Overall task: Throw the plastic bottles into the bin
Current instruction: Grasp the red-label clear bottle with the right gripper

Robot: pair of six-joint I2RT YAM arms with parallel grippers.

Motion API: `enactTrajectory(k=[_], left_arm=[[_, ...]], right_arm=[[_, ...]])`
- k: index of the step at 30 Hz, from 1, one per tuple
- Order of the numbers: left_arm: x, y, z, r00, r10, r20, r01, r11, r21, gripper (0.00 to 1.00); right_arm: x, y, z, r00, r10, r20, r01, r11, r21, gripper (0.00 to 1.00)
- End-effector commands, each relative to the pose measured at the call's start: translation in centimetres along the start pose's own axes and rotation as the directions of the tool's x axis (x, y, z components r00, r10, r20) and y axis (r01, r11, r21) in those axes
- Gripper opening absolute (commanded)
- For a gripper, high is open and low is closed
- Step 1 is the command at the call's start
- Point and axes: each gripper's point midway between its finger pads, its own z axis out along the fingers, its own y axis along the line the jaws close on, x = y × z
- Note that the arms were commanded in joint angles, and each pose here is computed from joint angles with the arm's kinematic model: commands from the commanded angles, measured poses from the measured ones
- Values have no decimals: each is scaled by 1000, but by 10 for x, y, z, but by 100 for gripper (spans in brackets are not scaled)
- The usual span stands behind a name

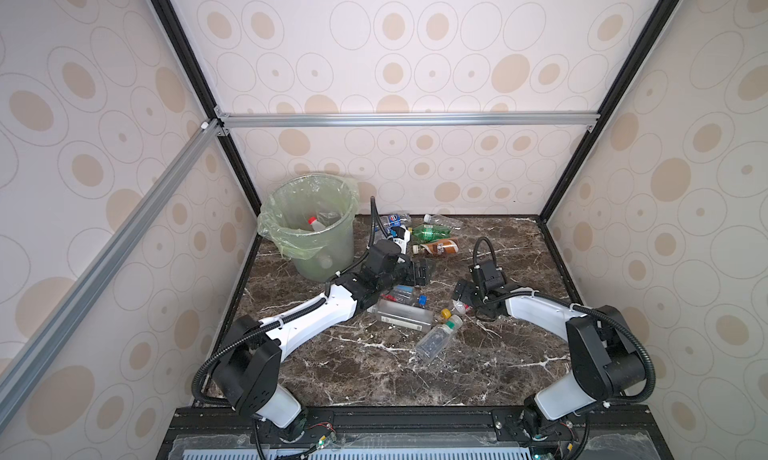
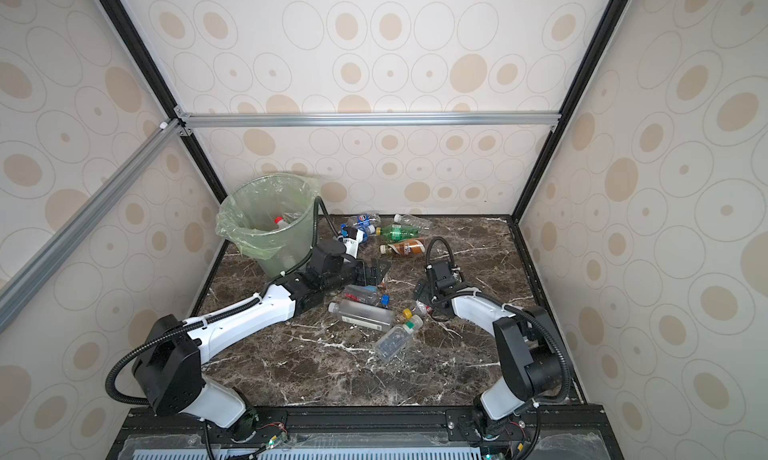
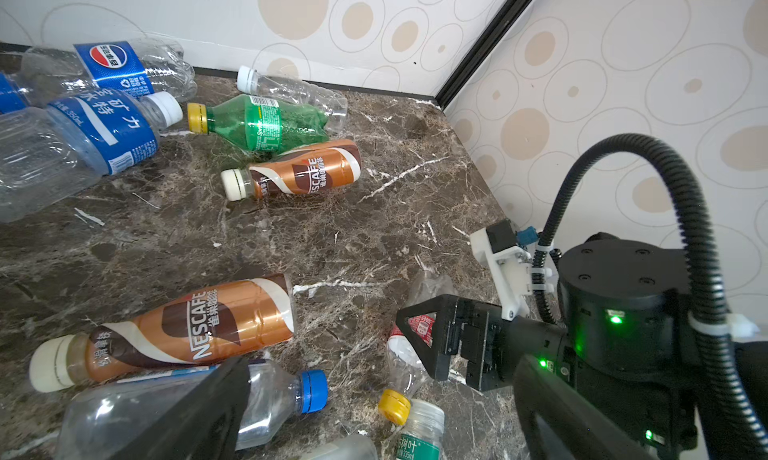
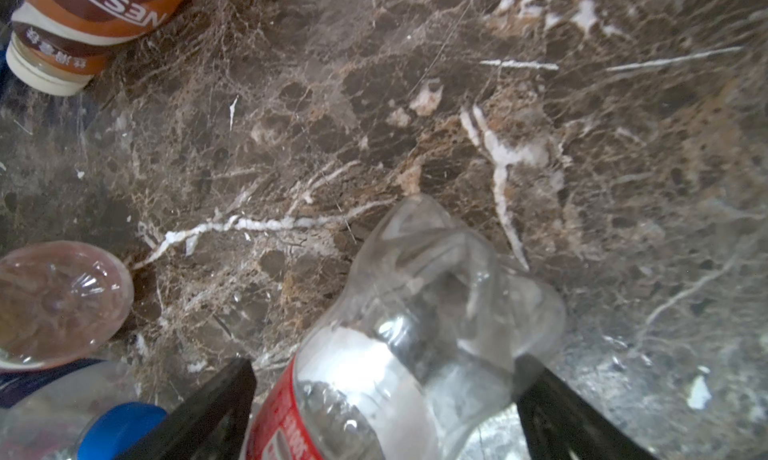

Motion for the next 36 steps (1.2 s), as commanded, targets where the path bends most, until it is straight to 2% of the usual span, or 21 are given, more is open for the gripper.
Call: enactTrajectory(k=[1, 16, 26, 36], left_arm=[[-9, -10, -5, 1000, -2, 30, 2, 1000, 25, 99], [-15, -11, -11, 999, 16, 36, -16, 1000, 6, 99], [-20, -10, -13, 999, 29, 38, -29, 1000, -12, 99], [-33, -12, -10, 997, 65, 40, -63, 997, -39, 99]], right_arm=[[-2, -7, 9, 998, 64, 28, -64, 998, 25, 100], [-18, 9, 30, 990, 128, 60, -129, 992, 11, 93], [-34, 18, 36, 987, 136, 85, -135, 991, -11, 73], [-55, 25, 20, 985, 117, 127, -110, 992, -62, 69]])
